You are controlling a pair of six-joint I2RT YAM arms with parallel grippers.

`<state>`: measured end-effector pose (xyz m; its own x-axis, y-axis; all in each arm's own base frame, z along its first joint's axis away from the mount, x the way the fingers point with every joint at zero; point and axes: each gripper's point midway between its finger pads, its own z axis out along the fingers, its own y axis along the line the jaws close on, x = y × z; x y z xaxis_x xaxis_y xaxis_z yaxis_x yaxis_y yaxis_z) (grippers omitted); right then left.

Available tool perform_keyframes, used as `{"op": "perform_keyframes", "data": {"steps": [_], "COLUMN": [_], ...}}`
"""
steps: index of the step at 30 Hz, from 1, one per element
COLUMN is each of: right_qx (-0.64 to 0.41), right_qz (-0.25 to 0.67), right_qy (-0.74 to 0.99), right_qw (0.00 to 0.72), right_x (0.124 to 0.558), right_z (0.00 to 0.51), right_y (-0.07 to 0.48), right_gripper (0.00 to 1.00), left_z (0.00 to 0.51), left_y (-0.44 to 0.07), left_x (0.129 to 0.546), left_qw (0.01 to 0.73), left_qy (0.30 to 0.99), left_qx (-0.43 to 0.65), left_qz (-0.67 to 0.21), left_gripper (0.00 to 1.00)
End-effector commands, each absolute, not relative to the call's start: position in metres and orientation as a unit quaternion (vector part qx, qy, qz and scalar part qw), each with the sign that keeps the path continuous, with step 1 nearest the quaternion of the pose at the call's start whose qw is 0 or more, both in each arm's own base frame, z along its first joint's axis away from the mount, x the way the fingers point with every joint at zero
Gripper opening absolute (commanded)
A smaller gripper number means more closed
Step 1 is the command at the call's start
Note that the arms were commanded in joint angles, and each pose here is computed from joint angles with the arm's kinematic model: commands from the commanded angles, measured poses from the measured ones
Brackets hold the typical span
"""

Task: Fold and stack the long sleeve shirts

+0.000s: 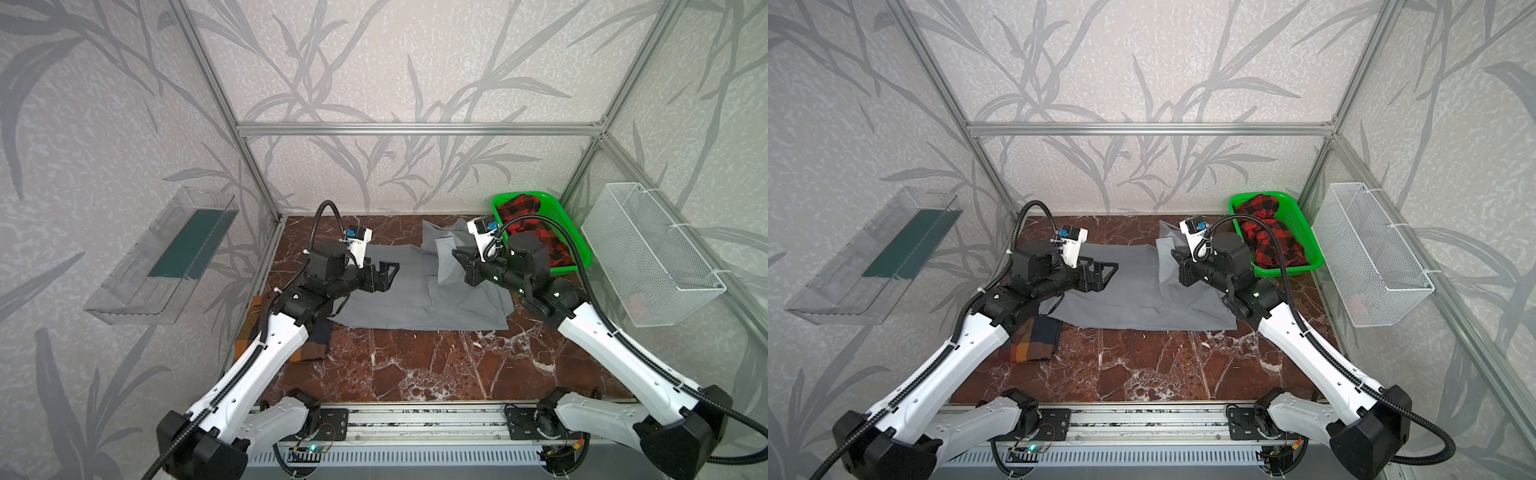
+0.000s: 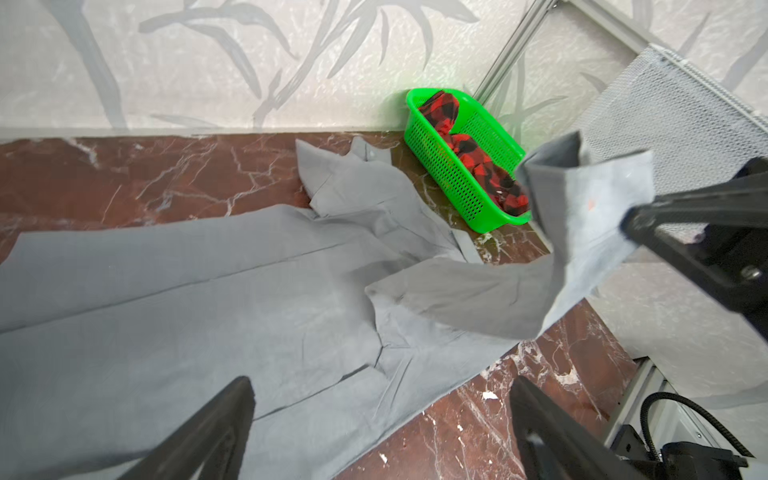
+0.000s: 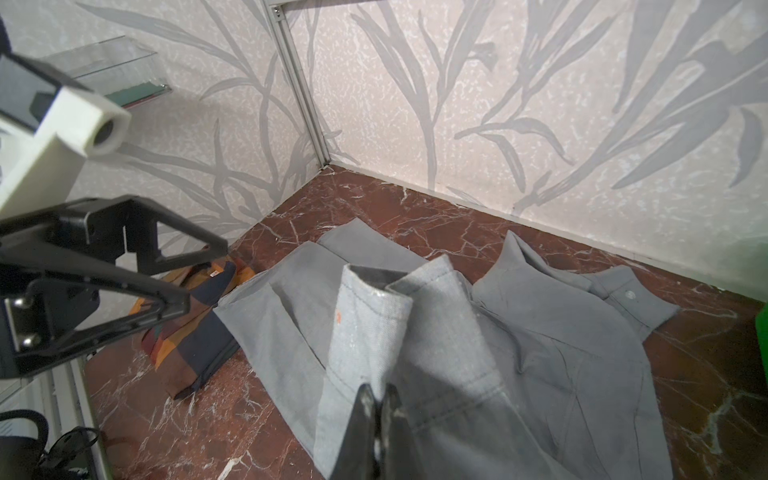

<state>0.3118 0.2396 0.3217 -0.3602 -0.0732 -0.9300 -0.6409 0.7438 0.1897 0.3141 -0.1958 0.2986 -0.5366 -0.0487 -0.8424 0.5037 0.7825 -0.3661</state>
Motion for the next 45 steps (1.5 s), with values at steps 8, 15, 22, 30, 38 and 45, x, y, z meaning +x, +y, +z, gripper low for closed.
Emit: {"op": "perform_keyframes", "data": {"steps": [8,15,22,30,38,45], "right_qx": [-0.271,-0.28,-0.284,-0.285,-0.284,-0.282], "right_qz": [0.284,0.273,0.273,0.268,0.261,0.261], "right_qy": [0.76,0.759,0.755,0.753,0.754,0.752], "right_qw": [0.518,0.52,0.524,0.529,0.531,0.535], "right_x": [0.296,0.291,0.288,0.287,0.288,0.289], "right_z": [0.318,0.312,0.313,0.312,0.31,0.309], "right_y": [0.253,0.253,0.254,0.253,0.251,0.25], "right_gripper": [0.0,0.0,0.0,0.0,0.0,0.0], "left_z": [0.336,0.314,0.301,0.301,0.297,0.305], "left_y": [-0.288,-0.307,-0.311,-0.321,-0.316,-0.313], "left_x": [0.319,0.323,0.33,0.331,0.33,0.321], "left_qw": [0.449,0.415,0.393,0.38,0.37,0.362], "left_qy": [0.767,0.787,0.8,0.795,0.804,0.789], "left_qx": [0.286,0.302,0.307,0.308,0.299,0.253], "left_qz": [-0.357,-0.343,-0.333,-0.358,-0.357,-0.427], "left_gripper": [0.91,0.9,0.79,0.48,0.72,0.77]}}
